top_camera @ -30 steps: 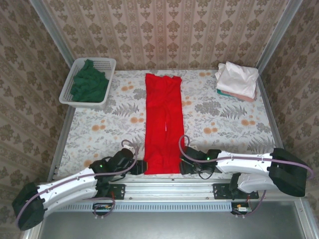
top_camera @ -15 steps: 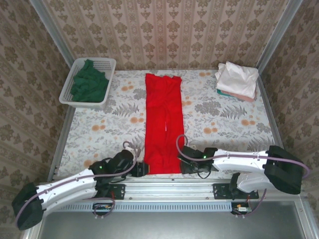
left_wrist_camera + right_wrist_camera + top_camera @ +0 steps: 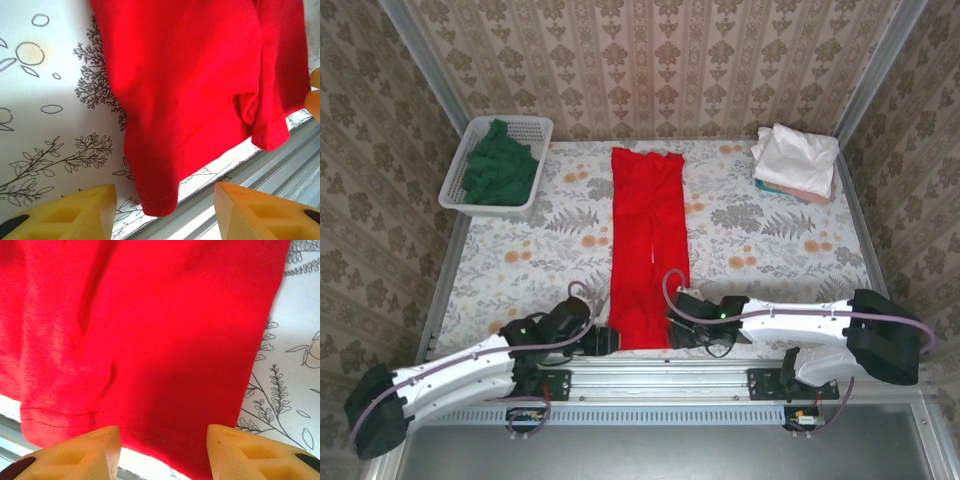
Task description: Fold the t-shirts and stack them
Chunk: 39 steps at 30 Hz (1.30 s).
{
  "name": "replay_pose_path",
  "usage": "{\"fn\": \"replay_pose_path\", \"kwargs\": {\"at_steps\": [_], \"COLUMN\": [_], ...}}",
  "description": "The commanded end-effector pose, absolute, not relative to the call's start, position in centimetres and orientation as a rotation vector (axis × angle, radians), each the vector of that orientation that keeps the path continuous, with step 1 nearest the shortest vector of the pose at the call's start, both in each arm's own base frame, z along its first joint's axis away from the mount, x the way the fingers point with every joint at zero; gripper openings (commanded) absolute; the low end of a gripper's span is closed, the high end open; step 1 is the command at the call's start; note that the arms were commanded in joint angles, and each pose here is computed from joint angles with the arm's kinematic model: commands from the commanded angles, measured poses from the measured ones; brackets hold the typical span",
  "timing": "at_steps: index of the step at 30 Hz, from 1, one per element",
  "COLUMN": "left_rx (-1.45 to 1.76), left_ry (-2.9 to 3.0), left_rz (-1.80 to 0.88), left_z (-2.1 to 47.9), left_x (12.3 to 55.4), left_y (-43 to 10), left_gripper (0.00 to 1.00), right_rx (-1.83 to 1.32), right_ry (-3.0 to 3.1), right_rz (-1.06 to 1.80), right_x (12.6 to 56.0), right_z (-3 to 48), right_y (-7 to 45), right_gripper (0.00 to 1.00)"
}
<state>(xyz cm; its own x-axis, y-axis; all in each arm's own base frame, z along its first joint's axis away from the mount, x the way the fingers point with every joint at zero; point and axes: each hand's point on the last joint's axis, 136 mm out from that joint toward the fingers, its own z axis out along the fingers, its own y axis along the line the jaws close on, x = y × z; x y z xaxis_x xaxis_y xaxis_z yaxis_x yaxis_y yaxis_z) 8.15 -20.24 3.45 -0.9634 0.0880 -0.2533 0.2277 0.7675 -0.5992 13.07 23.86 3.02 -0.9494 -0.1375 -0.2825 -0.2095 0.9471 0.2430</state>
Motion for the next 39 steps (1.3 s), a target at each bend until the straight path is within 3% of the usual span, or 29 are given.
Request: {"fn": "replay_pose_path", "kwargs": {"at_steps": [1,10,18,25,30,33,39], "left_rx": [0.251,0.255,0.27,0.291,0.316,0.329,0.317], "left_ry": [2.735,2.751,2.777,2.761,2.679,2.635,2.568], "left_rz": [-1.044,-1.009,-0.993,-1.028,-1.117,-1.121,-1.129], "left_z": [3.8,2.8,2.1,2.5,4.2,5.7,9.0], "left_x": [8.0,8.2,8.0,7.9,8.5,9.2,11.0], "left_y": [-21.3,-21.3,-21.3,-21.8,-23.3,-23.9,-23.8], "left_gripper": [0.54,0.48,0.41,0.18,0.0,0.0,0.0], "right_rx": [-0.229,-0.224,-0.222,-0.207,-0.193,-0.209,-0.231], "right_ry": [2.857,2.846,2.882,2.865,2.81,2.776,2.683], "right_rz": [0.35,0.287,0.334,0.332,0.343,0.347,0.355], "right_x": [12.7,12.7,12.1,12.3,13.0,13.7,16.1], "right_z": [2.5,2.9,1.0,1.1,2.6,4.2,8.0], "right_y": [23.1,21.7,22.8,22.9,22.8,23.2,23.7], "right_gripper": [0.51,0.55,0.54,0.37,0.15,0.04,0.0]}}
